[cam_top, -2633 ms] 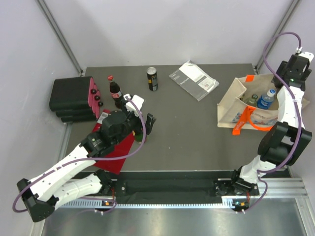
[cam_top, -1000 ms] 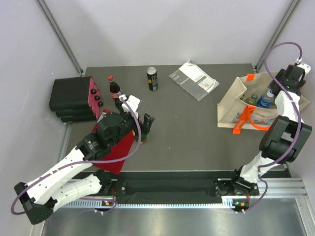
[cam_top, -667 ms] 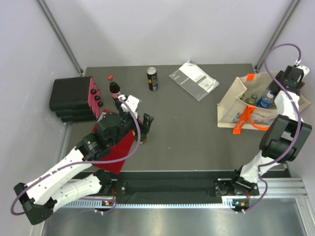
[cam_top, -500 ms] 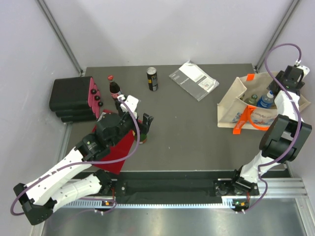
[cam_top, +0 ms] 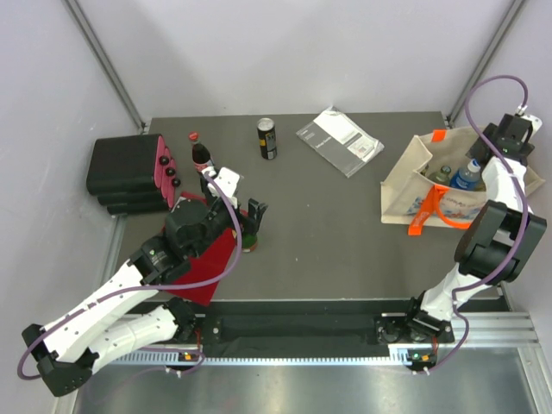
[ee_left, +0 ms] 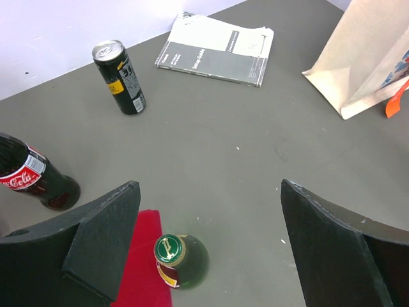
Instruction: Place the beverage into the canvas bag
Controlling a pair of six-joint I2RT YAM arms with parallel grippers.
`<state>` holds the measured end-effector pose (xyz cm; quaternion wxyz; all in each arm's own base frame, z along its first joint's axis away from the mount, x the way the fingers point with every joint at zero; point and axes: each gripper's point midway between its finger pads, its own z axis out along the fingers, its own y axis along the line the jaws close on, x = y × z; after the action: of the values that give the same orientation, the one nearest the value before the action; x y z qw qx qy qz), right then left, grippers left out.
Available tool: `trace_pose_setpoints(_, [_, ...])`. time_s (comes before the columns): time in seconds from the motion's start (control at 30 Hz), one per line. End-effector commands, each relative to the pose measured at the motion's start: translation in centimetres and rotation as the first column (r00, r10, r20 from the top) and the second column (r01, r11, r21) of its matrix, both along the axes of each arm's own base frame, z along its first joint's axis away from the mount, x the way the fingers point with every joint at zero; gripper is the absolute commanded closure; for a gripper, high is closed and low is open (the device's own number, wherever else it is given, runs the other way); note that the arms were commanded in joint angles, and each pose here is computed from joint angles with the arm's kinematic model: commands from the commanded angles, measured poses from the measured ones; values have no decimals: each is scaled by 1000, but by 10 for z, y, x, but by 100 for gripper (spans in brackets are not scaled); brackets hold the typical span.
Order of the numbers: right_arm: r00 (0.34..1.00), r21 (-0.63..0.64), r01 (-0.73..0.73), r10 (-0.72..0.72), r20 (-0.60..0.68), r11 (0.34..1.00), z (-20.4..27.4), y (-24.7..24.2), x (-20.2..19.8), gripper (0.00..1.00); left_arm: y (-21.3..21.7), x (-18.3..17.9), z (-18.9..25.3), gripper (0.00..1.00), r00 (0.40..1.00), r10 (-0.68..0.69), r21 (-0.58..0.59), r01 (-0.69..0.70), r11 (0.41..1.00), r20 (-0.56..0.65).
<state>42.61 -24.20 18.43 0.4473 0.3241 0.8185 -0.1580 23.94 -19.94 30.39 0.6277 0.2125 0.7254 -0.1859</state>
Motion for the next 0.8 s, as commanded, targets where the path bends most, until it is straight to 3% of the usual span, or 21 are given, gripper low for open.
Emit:
trace_pose_setpoints(0.0, [996,-20,-2,4,84,1000,37,-3,13,26,2,2,14,5,999,15,-36,-14,999,49])
trace_pose_setpoints(0.3, [995,-24,-19,21,96,1000,57,0,12,25,3,1,14,5,999,20,-36,-18,999,49])
trace_pose_setpoints(0.6, [970,-75,-75,90,227,994,168,22,2,27,2,2,13,5,999,17,-34,-15,999,47])
trace_pose_setpoints(0.77, [912,-116,-194,223,345,974,217,74,-2,26,3,3,12,5,999,27,-28,-26,999,47])
